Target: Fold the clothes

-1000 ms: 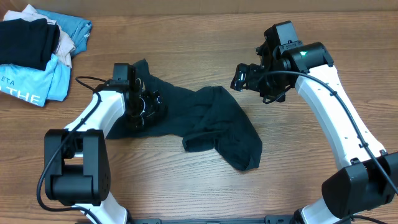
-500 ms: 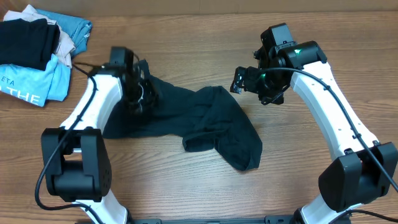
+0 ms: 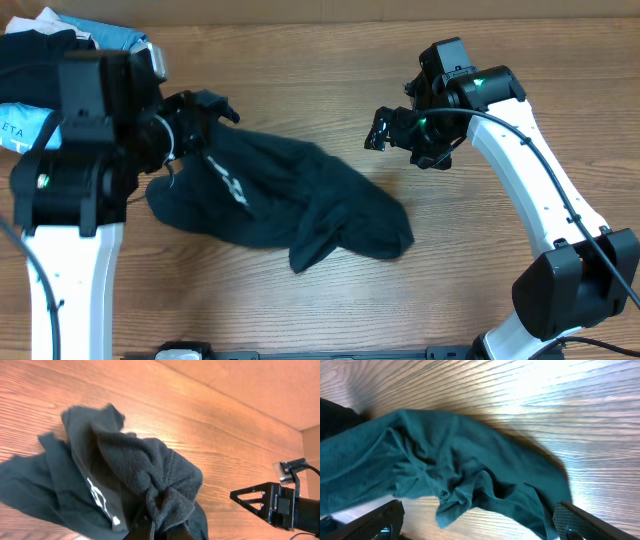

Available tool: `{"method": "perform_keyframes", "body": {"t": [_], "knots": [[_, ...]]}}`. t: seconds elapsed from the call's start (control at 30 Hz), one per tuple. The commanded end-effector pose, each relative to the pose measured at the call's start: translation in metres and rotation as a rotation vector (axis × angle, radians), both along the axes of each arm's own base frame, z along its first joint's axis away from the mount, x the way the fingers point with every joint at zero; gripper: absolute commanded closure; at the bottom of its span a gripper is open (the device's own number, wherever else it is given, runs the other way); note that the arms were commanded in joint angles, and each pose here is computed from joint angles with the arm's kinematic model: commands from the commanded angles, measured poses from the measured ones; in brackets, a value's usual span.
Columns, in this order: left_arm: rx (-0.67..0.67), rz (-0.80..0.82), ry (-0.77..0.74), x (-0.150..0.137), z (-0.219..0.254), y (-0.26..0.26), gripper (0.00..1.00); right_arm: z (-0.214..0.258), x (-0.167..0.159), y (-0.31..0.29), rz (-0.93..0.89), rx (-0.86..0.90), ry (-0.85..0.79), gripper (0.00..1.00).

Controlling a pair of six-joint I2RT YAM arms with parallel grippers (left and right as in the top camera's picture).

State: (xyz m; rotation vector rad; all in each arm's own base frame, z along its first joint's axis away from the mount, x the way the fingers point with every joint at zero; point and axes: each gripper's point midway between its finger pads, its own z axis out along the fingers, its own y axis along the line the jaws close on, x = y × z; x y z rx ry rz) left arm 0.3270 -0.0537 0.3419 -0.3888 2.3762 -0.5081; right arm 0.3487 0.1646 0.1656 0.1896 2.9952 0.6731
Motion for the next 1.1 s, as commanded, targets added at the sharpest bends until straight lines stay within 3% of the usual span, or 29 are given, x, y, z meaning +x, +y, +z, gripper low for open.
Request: {"method": "perform_keyframes", "body": {"t": [0.0,0.1,0.27,0.3,0.33,0.37,0.4,0.43,0.6,0.77,1.07], "knots": [[0.102,0.078,-0.083,-0.008,0.022,0.022,0.93,0.009,-0.012,0.021,0.045,0.126,0.045,0.00],[0.207,0.187,-0.046,-0.007,0.012,0.048,0.91,0.021,-0.029,0.039,0.155,0.247,0.070,0.00],[0.307,0.307,0.047,0.014,-0.016,0.074,0.89,0.021,-0.068,0.072,0.288,0.240,0.133,0.00],[0.330,0.321,0.065,0.021,-0.023,0.078,0.79,0.021,-0.075,0.081,0.315,0.238,0.138,0.00],[0.344,0.325,0.080,0.027,-0.029,0.080,0.61,0.019,-0.082,0.090,0.327,0.219,0.145,0.00],[0.358,0.312,0.102,0.033,-0.037,0.080,0.41,0.014,-0.084,0.095,0.311,0.172,0.143,0.00],[0.366,0.294,0.128,0.036,-0.045,0.078,0.12,0.008,-0.082,0.096,0.271,0.108,0.132,0.00],[0.369,0.269,0.151,0.036,-0.052,0.076,0.00,0.004,-0.080,0.095,0.234,0.062,0.125,0.00],[0.327,0.211,0.241,0.005,-0.058,0.065,0.00,-0.001,-0.097,0.109,0.260,0.002,0.127,0.00],[0.335,0.239,0.328,-0.019,-0.064,0.076,0.00,-0.016,-0.116,0.099,0.142,-0.265,0.101,0.00],[0.264,0.262,0.501,-0.043,-0.106,0.089,0.00,-0.064,-0.187,0.156,0.211,-0.226,0.138,0.00]]}}
